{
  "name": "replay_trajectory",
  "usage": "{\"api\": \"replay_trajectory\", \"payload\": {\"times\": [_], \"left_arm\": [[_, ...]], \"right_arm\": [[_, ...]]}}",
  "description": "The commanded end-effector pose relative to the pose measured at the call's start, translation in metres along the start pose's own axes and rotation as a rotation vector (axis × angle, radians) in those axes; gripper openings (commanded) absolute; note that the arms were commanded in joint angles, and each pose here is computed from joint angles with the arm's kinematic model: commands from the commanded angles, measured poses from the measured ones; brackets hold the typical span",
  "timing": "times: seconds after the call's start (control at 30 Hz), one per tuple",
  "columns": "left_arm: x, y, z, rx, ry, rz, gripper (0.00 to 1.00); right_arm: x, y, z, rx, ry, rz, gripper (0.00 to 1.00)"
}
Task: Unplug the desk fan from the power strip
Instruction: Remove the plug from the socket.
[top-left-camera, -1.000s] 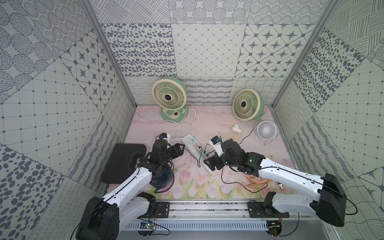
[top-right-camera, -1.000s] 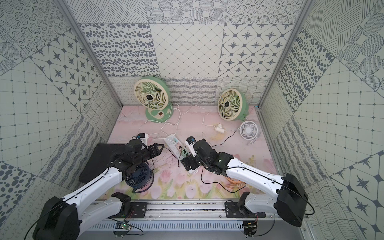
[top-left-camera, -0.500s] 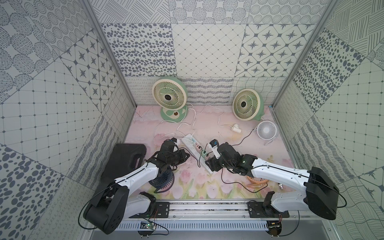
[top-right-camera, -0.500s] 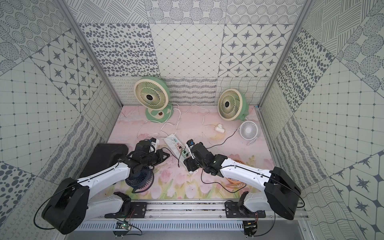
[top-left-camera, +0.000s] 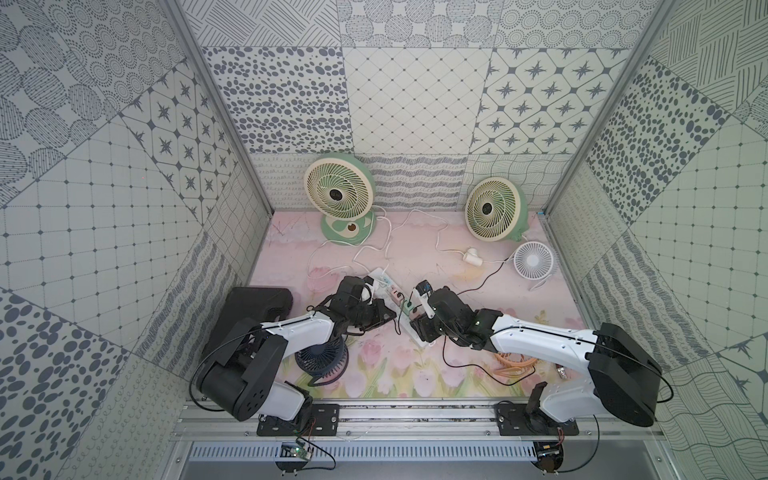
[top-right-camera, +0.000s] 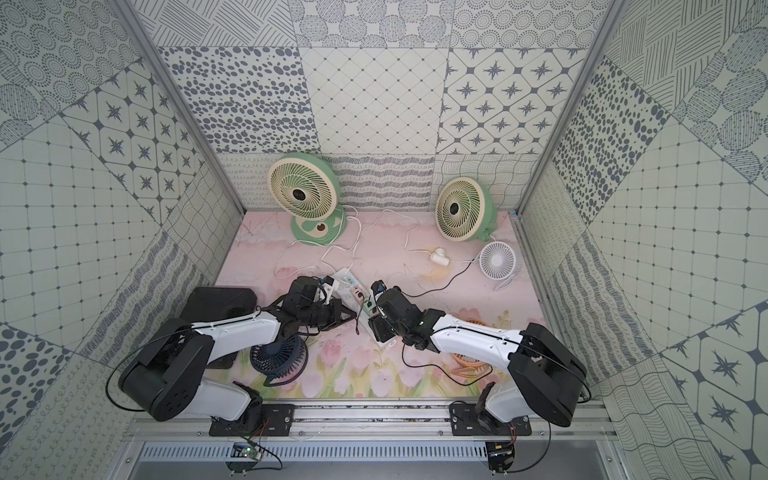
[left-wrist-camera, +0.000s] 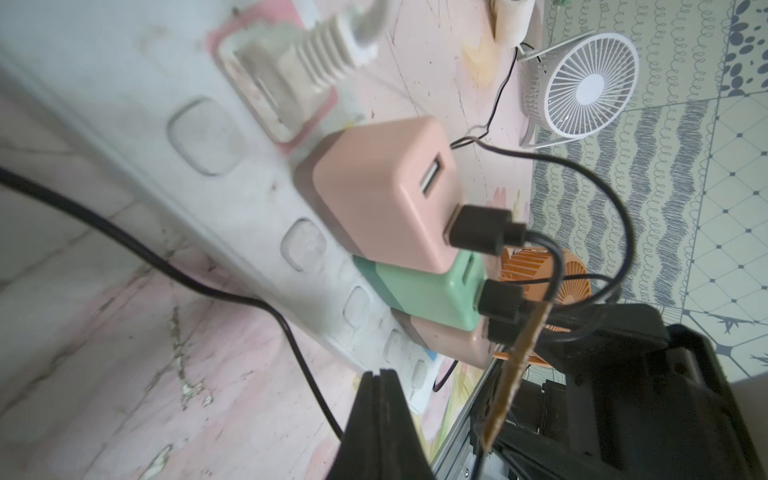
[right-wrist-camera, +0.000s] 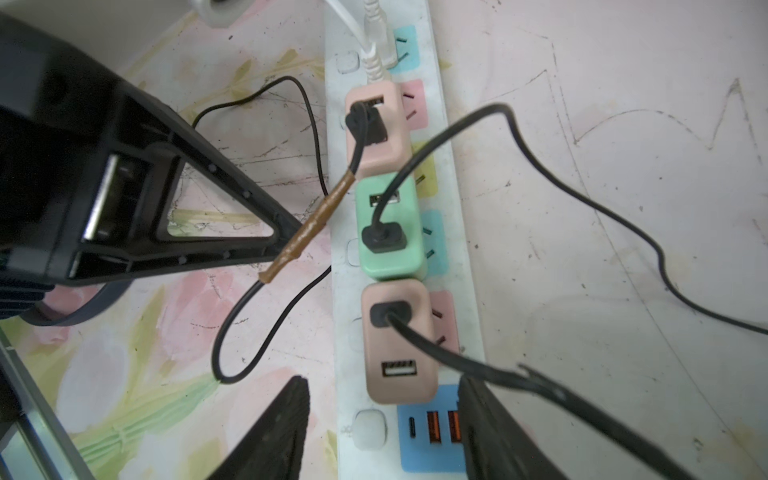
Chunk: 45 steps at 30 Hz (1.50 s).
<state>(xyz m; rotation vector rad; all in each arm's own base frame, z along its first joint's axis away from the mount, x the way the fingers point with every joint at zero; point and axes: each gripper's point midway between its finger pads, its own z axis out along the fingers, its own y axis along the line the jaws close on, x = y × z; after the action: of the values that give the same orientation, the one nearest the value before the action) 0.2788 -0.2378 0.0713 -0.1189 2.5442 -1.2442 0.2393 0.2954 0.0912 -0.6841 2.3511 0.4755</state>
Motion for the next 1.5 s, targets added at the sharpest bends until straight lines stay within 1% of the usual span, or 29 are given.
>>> {"api": "replay_trajectory", "payload": {"times": [0.0, 0.2, 0.37, 0.53, 0.77, 0.9, 0.97, 1.03, 1.1, 1.23, 1.3, 1.37, 1.4, 1.47], "left_arm": [[-0.001, -0.024, 0.013, 0.114, 0.049, 0.05, 0.0], [0.002, -0.019, 0.029, 0.123, 0.093, 0.028, 0.0], [0.005, -0.012, 0.035, 0.11, 0.106, 0.003, 0.0], [0.007, -0.007, 0.036, 0.097, 0.115, -0.018, 0.0], [0.009, 0.0, 0.036, 0.054, 0.119, -0.042, 0.0], [0.01, 0.006, 0.037, 0.027, 0.121, -0.051, 0.0], [0.011, 0.01, 0.037, 0.005, 0.124, -0.059, 0.0], [0.01, 0.013, 0.038, -0.018, 0.13, -0.07, 0.0], [0.009, 0.013, 0.039, -0.02, 0.13, -0.076, 0.0], [0.009, 0.015, 0.038, -0.033, 0.124, -0.083, 0.0], [0.01, 0.017, 0.038, -0.039, 0.126, -0.085, 0.0], [0.011, 0.019, 0.039, -0.043, 0.125, -0.088, 0.0], [0.011, 0.02, 0.039, -0.046, 0.125, -0.09, 0.0], [0.012, 0.02, 0.039, -0.046, 0.128, -0.093, 0.0]], "right_arm": [[-0.015, 0.002, 0.006, 0.007, -0.051, -0.009, 0.56], [-0.019, 0.004, 0.016, 0.008, -0.067, -0.035, 0.43], [-0.016, 0.003, 0.025, 0.014, -0.059, -0.079, 0.35], [-0.015, 0.001, 0.03, 0.03, -0.051, -0.122, 0.31], [-0.016, 0.002, 0.025, 0.035, -0.051, -0.201, 0.14], [-0.016, 0.008, 0.022, 0.066, -0.05, -0.245, 0.12], [-0.018, 0.004, 0.02, 0.066, -0.052, -0.192, 0.1], [-0.02, -0.005, 0.016, 0.014, -0.055, -0.099, 0.08], [-0.025, -0.011, 0.01, -0.012, -0.08, -0.054, 0.05], [-0.032, 0.001, 0.006, -0.02, -0.103, -0.118, 0.04], [-0.032, 0.013, 0.008, 0.018, -0.098, -0.197, 0.04], [-0.031, 0.015, 0.011, 0.079, -0.082, -0.245, 0.04], [-0.029, 0.011, 0.014, 0.106, -0.065, -0.247, 0.04], [-0.027, 0.0, 0.015, 0.109, -0.055, -0.203, 0.03]]}}
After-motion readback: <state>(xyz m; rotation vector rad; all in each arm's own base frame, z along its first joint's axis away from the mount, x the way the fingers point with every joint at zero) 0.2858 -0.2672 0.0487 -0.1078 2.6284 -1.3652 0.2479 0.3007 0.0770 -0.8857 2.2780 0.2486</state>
